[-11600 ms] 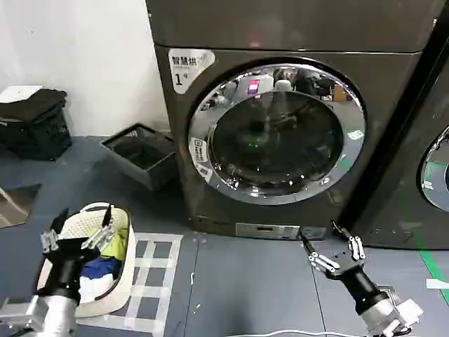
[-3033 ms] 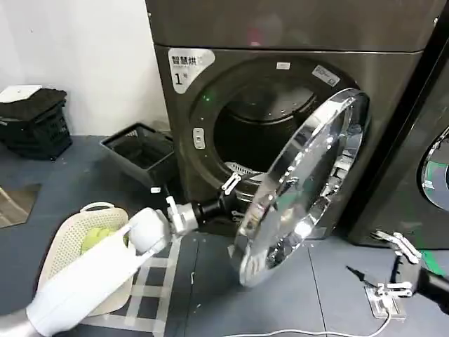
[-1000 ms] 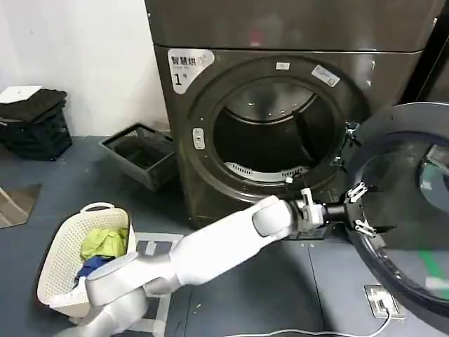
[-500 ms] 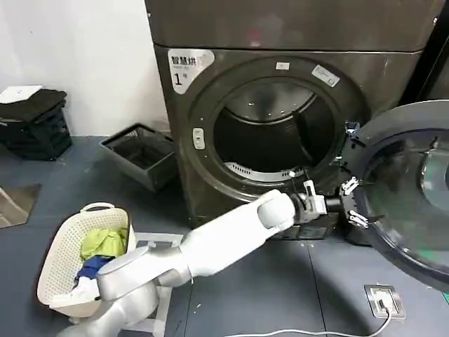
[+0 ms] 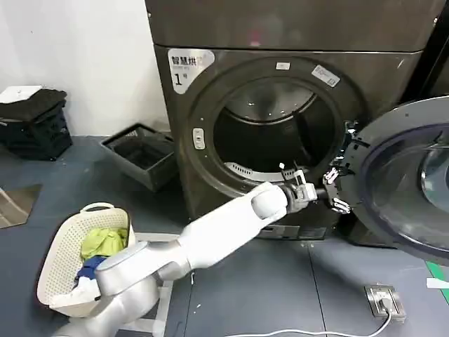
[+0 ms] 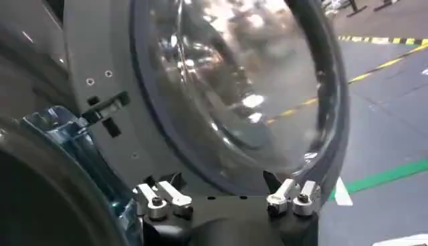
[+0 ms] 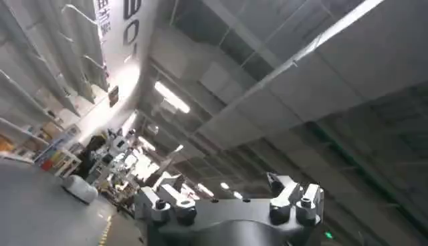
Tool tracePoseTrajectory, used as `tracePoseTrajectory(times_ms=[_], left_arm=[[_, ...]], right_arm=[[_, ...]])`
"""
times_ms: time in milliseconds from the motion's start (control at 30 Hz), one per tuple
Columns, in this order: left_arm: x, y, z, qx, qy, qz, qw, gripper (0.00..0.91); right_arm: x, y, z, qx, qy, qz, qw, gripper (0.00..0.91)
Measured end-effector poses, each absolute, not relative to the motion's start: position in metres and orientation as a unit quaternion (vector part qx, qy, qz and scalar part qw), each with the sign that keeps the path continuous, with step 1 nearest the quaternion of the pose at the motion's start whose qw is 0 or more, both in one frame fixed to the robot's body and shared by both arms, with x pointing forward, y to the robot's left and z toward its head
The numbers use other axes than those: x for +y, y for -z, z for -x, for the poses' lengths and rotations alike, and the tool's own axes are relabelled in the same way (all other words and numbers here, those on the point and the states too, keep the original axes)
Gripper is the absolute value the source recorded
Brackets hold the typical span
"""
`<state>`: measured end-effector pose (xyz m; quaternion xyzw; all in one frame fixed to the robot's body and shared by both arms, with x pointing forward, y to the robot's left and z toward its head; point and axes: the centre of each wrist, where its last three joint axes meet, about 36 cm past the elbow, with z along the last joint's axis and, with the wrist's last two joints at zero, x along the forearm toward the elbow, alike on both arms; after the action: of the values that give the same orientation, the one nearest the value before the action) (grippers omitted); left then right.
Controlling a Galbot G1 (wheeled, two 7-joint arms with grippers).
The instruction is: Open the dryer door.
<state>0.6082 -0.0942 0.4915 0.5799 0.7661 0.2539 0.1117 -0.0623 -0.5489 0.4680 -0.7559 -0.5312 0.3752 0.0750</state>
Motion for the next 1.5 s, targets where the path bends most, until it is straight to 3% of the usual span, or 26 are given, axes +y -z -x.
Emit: tracePoseTrajectory(times_ms=[167,400,667,1033,1500], left_arm=[[-0.102,-0.497,-0.594,0.765,-0.239,-0.589,0.102,0.907],[-0.122,-0.526,-0.554,0.75,-0.211,-0.618,0.104,0.907],[-0.128,-0.564,-0.501,0.716,-0.184,-0.655,0.157,0.907],[-0.017,-0.537,-0.51,0.719,-0.25,-0.629,0.161,0.907],[0.118,-0.514,-0.52,0.621,-0.473,-0.596,0.187,0.907]], right_arm=[[-0.55,-0.462,0.063,-0.531,-0.365,0.76,0.085,0.907],[-0.552,-0.454,0.072,-0.526,-0.35,0.768,0.103,0.907],[-0.552,-0.452,0.069,-0.544,-0.325,0.767,0.096,0.907],[-0.551,-0.448,0.062,-0.567,-0.313,0.756,0.094,0.907],[-0.55,-0.433,0.045,-0.598,-0.297,0.737,0.104,0.907]])
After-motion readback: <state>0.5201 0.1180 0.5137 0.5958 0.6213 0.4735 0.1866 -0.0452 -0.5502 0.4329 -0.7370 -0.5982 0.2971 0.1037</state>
